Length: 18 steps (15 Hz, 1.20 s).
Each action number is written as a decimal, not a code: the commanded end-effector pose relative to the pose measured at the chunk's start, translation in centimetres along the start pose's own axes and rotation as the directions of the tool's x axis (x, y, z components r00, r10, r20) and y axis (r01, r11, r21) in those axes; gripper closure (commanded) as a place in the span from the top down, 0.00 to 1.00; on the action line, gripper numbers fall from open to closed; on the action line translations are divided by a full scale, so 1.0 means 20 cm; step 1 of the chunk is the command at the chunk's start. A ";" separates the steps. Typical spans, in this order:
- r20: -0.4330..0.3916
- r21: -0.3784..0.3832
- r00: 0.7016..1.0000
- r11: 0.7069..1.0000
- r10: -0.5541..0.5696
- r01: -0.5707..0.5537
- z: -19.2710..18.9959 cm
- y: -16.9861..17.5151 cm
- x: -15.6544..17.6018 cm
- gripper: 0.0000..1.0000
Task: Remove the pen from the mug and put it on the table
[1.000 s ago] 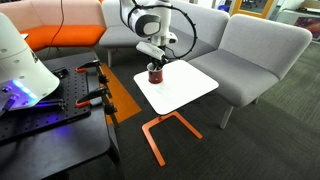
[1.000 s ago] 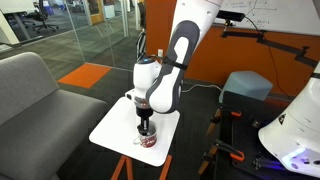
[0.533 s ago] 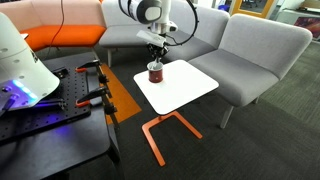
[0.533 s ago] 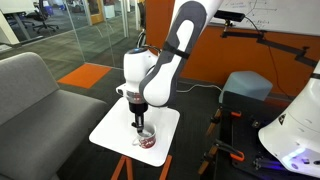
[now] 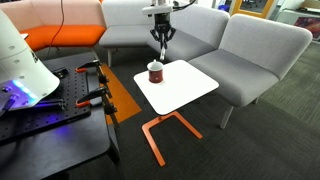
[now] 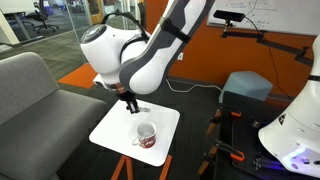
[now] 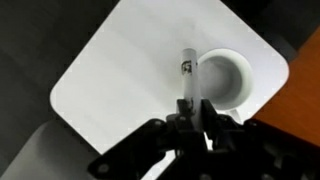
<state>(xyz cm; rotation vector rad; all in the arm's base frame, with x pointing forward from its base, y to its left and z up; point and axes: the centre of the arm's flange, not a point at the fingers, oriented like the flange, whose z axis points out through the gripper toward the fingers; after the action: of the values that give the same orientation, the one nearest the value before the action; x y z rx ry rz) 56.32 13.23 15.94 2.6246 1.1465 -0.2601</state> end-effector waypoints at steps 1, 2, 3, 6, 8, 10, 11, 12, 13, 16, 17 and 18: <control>0.087 -0.136 0.993 0.987 -0.077 0.088 0.12 0.24 0.17 0.05; 0.077 -0.143 0.994 0.986 -0.075 0.085 0.17 0.32 0.18 0.05; 0.078 -0.145 0.994 0.986 -0.070 0.081 0.24 0.40 0.19 0.05; 0.120 -0.110 0.990 0.991 -0.068 0.082 0.49 0.57 0.16 0.05; 0.127 -0.077 0.989 0.994 -0.069 0.079 0.65 0.63 0.14 0.05; 0.120 -0.034 0.991 0.997 -0.066 0.071 0.78 0.65 0.13 0.05; 0.130 -0.021 0.989 0.997 -0.064 0.068 0.83 0.65 0.13 0.05; 0.136 -0.009 0.988 0.997 -0.069 0.071 0.86 0.64 0.14 0.05; 0.134 -0.005 0.989 0.997 -0.071 0.072 0.88 0.63 0.14 0.05; 0.114 0.009 0.991 0.997 -0.076 0.076 0.92 0.60 0.18 0.05; 0.085 0.030 0.994 0.997 -0.070 0.067 0.93 0.60 0.19 0.05; 0.074 0.030 0.995 0.998 -0.062 0.060 0.92 0.61 0.19 0.05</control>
<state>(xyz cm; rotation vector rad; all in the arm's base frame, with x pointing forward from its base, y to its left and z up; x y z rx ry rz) 65.70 2.27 -0.51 2.5314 1.1922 -0.3963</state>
